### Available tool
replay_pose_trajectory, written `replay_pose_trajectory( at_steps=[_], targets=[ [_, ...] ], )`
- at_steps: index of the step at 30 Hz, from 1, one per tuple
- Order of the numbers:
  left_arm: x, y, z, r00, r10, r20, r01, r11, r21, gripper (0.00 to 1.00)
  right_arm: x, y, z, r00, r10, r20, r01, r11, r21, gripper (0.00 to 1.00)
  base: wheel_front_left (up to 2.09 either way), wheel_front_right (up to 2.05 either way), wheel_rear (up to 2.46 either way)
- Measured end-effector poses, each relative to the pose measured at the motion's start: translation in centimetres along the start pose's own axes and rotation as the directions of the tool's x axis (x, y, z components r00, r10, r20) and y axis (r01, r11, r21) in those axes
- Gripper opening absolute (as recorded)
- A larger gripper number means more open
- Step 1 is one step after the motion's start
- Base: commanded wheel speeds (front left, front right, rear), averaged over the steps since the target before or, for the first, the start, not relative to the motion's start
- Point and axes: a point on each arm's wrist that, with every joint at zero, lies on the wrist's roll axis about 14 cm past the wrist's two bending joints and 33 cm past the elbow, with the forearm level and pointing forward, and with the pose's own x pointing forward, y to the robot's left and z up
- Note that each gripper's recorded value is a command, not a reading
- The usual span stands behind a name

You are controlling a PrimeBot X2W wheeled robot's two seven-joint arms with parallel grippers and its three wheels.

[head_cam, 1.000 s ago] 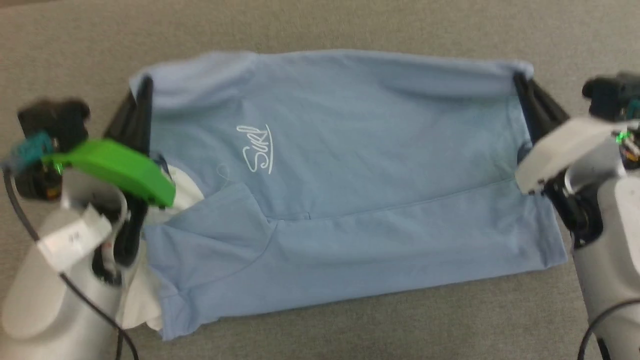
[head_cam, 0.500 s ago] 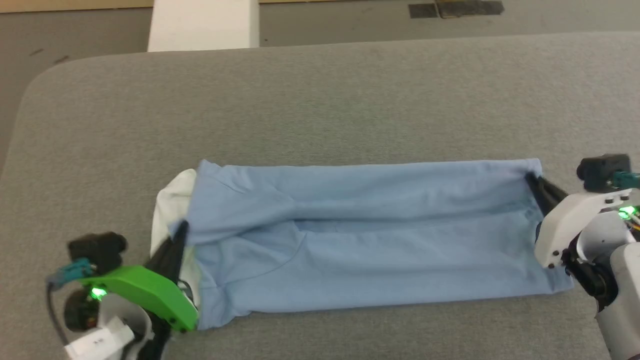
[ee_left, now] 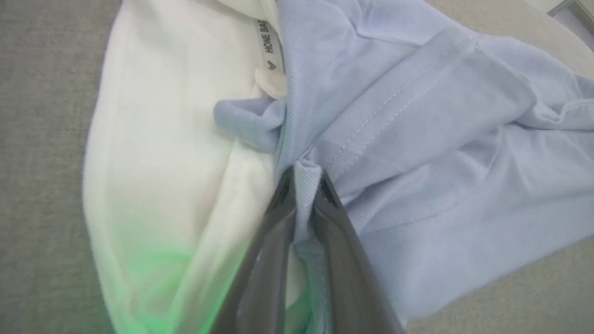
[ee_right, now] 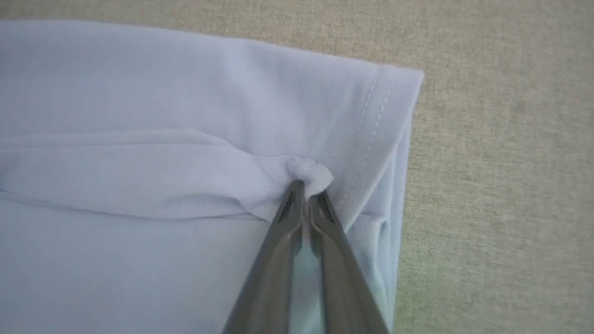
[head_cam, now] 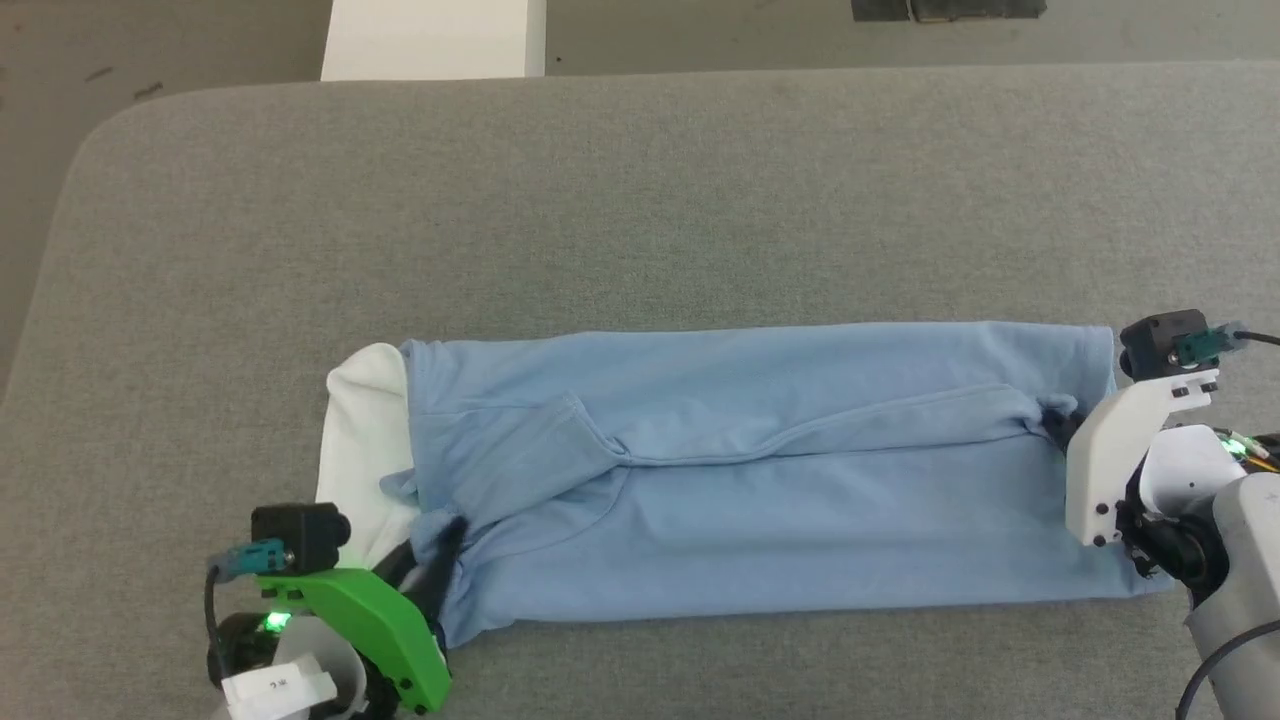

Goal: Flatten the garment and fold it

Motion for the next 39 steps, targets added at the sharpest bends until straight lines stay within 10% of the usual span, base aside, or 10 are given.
replay_pose_trajectory(
  at_steps=[9,21,27,39],
  targets=[
    [-1.5,-0.6,3.3,0.980,0.016,0.197,-0.014,1.000,-0.010,1.00,-2.5,0.4,-0.4,0.994,0.002,0.106,-0.015,0.992,0.122,1.00,0.00,0.00,0.00],
    [-4.9,0.2,12.0,0.781,0.104,0.615,-0.209,0.973,0.101,1.00,-7.0,0.1,1.5,0.929,-0.110,0.354,0.008,0.961,0.277,1.00,0.00,0.00,0.00],
    [-5.7,-0.6,15.0,0.710,0.092,0.698,-0.261,0.955,0.140,1.00,-7.0,-1.5,0.6,0.926,-0.184,0.329,0.054,0.929,0.366,1.00,0.00,0.00,0.00],
    [-4.6,-1.1,14.7,0.714,0.078,0.695,-0.250,0.957,0.150,1.00,-3.1,-2.8,-1.7,0.978,-0.186,0.094,0.124,0.881,0.456,1.00,0.00,0.00,0.00]
  ],
)
